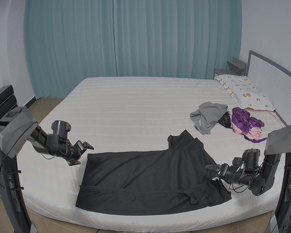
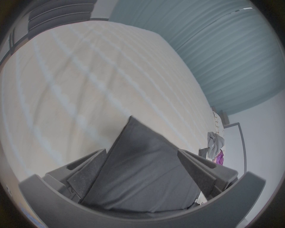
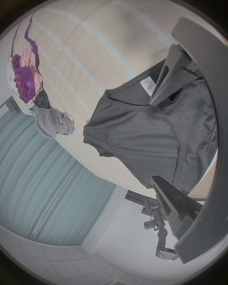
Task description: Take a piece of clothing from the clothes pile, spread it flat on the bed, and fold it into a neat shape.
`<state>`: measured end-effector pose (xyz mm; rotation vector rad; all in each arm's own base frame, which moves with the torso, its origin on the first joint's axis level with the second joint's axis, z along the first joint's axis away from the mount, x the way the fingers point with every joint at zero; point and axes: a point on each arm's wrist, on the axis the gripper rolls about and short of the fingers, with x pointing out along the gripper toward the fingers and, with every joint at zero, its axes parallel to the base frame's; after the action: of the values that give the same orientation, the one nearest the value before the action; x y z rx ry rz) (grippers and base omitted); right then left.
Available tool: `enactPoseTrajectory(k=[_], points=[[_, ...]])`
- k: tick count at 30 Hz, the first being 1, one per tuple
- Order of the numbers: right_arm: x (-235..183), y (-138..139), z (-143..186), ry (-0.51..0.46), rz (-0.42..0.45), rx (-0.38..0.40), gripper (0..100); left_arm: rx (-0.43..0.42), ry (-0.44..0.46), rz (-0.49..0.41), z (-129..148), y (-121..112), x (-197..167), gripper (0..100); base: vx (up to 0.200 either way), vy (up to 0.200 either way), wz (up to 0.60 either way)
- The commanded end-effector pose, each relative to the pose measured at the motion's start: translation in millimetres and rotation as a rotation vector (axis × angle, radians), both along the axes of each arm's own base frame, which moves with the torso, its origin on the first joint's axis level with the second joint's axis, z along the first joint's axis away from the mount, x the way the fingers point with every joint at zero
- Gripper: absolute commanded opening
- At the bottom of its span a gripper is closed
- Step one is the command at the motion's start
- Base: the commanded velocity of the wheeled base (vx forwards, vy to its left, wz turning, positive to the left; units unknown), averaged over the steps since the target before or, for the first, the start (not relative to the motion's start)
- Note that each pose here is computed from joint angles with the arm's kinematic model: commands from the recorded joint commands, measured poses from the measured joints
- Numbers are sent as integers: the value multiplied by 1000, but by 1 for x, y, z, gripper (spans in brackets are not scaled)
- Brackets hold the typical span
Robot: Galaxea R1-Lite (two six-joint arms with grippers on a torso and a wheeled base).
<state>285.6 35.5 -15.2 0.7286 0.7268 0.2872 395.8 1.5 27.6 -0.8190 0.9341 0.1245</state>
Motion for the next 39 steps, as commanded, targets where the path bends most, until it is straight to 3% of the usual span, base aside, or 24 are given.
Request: enactPoseTrajectory(k=[1, 6, 17, 30, 31, 39], points=[[0, 1, -1, 1, 4, -1, 100, 15, -43, -43, -21, -5, 24, 100, 0, 0, 0], [0, 3, -2, 3, 12, -2, 100, 69, -84, -101, -40, -10, 45, 100, 0, 0, 0], [3, 4, -4, 2, 11, -2, 100, 91, -217, -92, -65, -2, 70, 100, 0, 0, 0], [10, 7, -2, -27, 18, 1, 100, 86, -208, -88, -67, -1, 68, 100, 0, 0, 0], [11, 7, -2, -28, 18, 1, 100, 84, -208, -88, -67, -1, 68, 0, 0, 0, 0], [30, 10, -5, -66, 21, 5, 100, 75, -213, -61, -64, 1, 68, 0, 0, 0, 0]])
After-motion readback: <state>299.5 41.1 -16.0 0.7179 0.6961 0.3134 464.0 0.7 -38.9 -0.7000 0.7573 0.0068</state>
